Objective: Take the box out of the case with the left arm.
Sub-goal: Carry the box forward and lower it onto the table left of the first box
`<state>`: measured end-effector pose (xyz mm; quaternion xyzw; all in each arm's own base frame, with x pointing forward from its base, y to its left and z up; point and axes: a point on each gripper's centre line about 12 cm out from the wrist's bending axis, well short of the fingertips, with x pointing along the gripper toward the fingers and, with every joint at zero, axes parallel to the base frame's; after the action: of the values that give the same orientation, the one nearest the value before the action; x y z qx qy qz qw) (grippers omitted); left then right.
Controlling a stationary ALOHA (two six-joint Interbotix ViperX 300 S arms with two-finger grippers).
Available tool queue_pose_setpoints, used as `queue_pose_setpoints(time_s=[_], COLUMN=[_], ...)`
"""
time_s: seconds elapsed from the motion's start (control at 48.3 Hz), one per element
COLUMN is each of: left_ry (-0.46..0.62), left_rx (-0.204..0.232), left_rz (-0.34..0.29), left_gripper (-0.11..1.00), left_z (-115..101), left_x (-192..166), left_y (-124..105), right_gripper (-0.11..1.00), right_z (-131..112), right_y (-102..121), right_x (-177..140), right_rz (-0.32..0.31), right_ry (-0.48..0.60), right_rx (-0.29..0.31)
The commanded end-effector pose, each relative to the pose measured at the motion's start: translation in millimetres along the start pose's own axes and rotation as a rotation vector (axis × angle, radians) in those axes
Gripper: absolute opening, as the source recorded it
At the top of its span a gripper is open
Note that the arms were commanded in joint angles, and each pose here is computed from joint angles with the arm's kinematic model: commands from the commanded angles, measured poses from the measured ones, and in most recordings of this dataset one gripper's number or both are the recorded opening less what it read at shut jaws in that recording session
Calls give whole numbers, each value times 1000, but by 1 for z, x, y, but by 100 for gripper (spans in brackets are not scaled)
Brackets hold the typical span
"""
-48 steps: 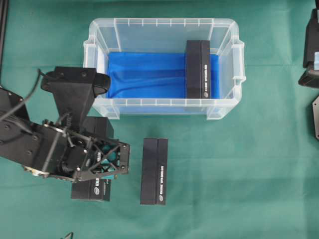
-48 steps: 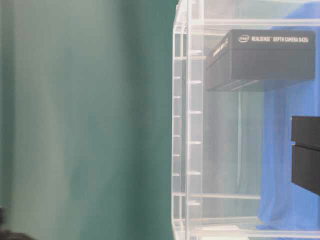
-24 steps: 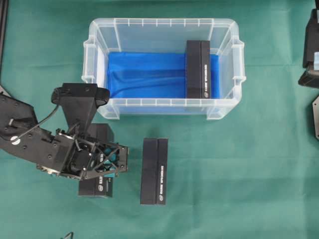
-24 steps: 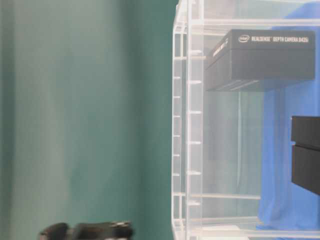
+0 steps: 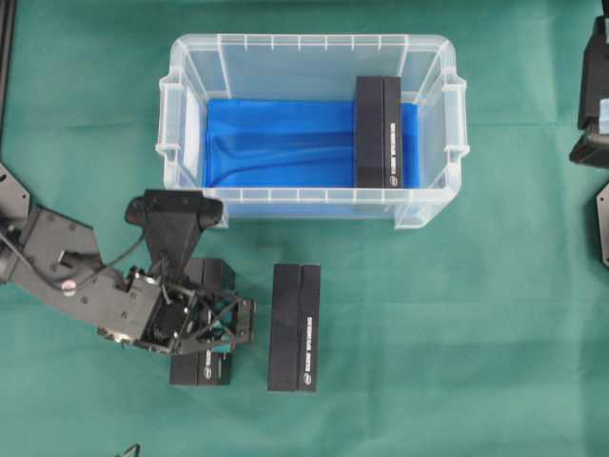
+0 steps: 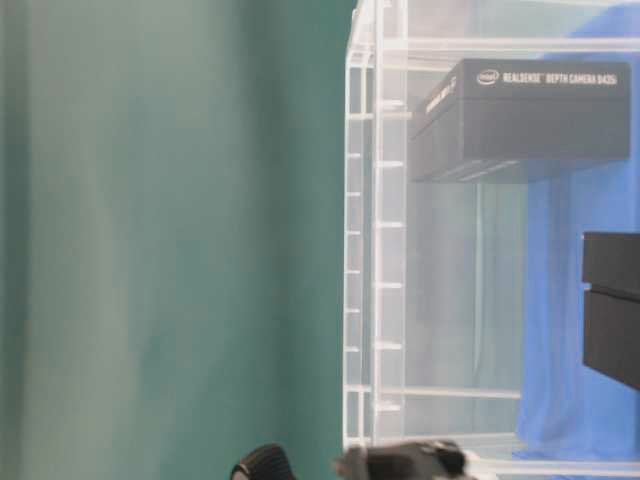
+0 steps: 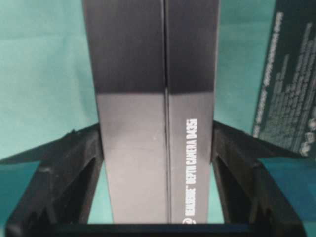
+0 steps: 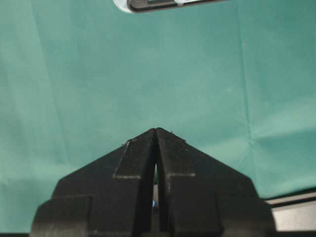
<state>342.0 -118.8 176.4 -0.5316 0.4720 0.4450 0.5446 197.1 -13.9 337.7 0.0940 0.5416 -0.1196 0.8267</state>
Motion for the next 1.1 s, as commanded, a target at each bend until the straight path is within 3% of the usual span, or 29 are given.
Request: queue_pose_setpoints(time_s=[0.0, 0.331, 0.435, 0.497, 0.787, 1.077], left_ry=[15, 17, 19, 19, 25, 48], left_rx=[0, -1, 7, 9, 8, 2], left_rz=[-44, -46, -48, -47, -65, -141], left_gripper=[61, 63, 87, 96, 93, 92], left_z=[-2, -3, -6, -6, -6, -5], left_x=[-10, -10, -10, -10, -16, -58], left_y=[-5, -6, -6, -5, -6, -10], right_gripper=[0, 0, 0, 0, 0, 0], right_z=[3, 3, 3, 3, 3, 3], right_y=[0, 0, 0, 0, 0, 0], right_x=[-4, -4, -4, -4, -4, -4], right_rz=[4, 4, 4, 4, 4, 3], right_ry=[-20, -20, -20, -20, -20, -15], right_rx=[1, 1, 1, 1, 1, 1])
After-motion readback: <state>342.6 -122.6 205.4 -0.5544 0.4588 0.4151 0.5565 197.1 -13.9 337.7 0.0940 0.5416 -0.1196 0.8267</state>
